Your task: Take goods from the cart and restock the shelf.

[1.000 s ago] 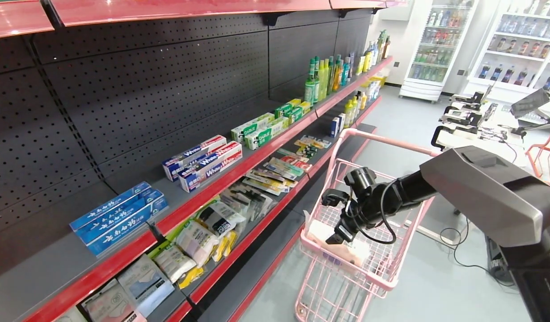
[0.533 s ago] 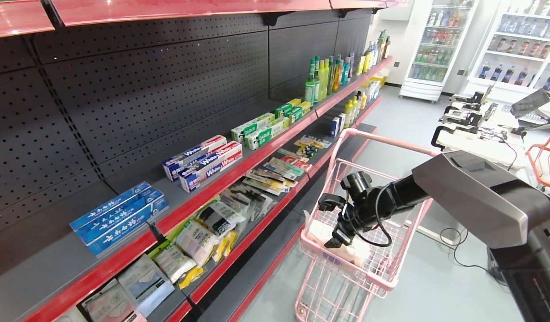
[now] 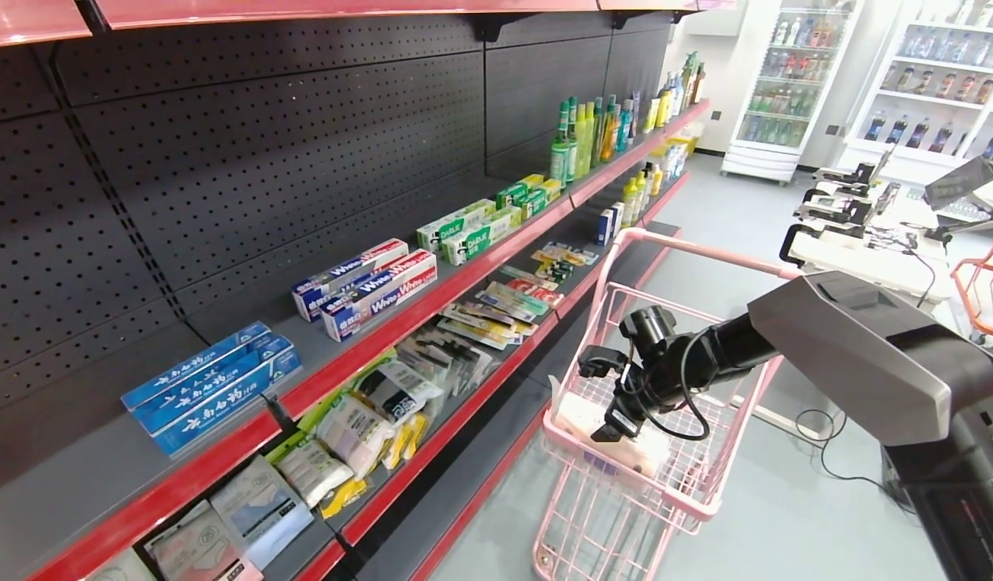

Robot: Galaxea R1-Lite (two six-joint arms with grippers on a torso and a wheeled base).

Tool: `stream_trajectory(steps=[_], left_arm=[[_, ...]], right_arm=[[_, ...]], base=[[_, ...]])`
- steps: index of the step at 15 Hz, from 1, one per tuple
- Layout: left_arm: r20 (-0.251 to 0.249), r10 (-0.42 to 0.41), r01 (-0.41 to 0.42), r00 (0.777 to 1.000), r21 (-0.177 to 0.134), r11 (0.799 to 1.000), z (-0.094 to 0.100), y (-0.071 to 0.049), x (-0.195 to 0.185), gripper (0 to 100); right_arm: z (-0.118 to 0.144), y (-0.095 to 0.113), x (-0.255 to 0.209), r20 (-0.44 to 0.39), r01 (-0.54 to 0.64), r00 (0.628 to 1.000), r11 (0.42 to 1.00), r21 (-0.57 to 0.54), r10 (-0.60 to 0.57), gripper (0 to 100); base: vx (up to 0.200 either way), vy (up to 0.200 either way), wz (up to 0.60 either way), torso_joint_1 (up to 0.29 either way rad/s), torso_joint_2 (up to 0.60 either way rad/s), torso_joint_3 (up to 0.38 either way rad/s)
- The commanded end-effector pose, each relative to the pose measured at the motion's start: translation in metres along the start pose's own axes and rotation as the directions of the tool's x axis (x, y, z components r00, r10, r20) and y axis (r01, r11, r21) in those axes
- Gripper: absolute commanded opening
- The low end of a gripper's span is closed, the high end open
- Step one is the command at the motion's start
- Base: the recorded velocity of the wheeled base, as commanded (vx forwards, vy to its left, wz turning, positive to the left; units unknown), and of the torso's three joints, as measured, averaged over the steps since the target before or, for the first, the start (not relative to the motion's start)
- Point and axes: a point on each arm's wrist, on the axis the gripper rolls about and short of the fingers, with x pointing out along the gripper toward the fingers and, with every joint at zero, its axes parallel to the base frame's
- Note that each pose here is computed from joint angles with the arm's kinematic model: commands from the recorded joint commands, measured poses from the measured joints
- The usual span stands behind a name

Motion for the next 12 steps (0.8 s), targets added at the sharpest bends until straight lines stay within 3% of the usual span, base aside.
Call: stream_trajectory(steps=[1, 12], left_arm=[[-0.001, 0.000, 0.000, 1.000, 0.000, 1.000, 0.0000, 0.0000, 0.0001, 100], [-0.001, 0.000, 0.000, 1.000, 0.000, 1.000, 0.0000, 0.0000, 0.0001, 100]], right_arm=[[0.0027, -0.0044, -0.0033, 0.014, 0.014, 1.000, 1.000, 0.001, -0.014, 100], [0.0032, -0.0128, -0.0038, 0.030, 0.028, 0.999, 1.000, -0.012, -0.028, 100]], base=[[0.000, 0.000, 0.00, -0.090, 0.20, 0.095], [0.000, 0.000, 0.00, -0.133, 0.29, 0.153]])
